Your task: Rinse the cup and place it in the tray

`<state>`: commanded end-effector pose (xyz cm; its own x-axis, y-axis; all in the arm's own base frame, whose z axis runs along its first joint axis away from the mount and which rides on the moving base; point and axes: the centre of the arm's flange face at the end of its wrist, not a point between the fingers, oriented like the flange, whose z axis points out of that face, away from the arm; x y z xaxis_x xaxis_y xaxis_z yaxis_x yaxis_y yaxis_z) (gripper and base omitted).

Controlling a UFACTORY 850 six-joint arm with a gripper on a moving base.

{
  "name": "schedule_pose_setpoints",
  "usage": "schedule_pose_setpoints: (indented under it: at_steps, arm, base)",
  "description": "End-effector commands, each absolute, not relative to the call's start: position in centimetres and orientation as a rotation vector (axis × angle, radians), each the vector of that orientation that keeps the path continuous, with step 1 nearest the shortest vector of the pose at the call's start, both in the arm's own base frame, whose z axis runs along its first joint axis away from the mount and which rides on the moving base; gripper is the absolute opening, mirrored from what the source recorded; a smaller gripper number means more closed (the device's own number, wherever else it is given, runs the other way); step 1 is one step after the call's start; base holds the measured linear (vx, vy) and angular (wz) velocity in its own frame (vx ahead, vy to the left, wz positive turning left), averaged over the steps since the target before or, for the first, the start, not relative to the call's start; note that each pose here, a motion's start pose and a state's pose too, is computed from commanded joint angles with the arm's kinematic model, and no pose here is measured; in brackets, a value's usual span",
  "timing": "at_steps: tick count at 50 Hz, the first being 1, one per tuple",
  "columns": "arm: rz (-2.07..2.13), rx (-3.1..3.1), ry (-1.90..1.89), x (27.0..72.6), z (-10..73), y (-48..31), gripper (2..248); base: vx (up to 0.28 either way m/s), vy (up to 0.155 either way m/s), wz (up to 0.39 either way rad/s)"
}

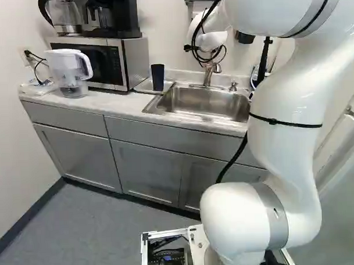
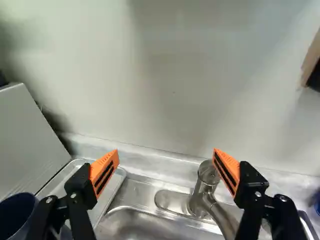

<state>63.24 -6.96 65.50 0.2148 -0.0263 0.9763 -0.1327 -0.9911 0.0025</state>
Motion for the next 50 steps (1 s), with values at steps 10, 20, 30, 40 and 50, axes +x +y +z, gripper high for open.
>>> schedule_pose_setpoints:
  at_steps: [10, 20, 30, 40, 50]
  arm:
    - [1.902, 2.377, -0.169, 62.3, 65.6, -7.6, 247]
    - [1.889, 2.370, -0.192, 60.8, 65.7, -8.6, 247]
    - [1.876, 2.363, -0.216, 59.2, 65.7, -9.6, 247]
    - [1.865, 2.357, -0.235, 57.3, 65.8, -10.3, 247]
    - [1.856, 2.352, -0.250, 55.3, 65.9, -10.7, 247]
  base:
    - [0.000, 0.000, 0.000]
    - [0.000, 0.000, 0.000]
    - [0.000, 0.000, 0.000]
    - [0.000, 0.000, 0.000]
    - [0.000, 0.000, 0.000]
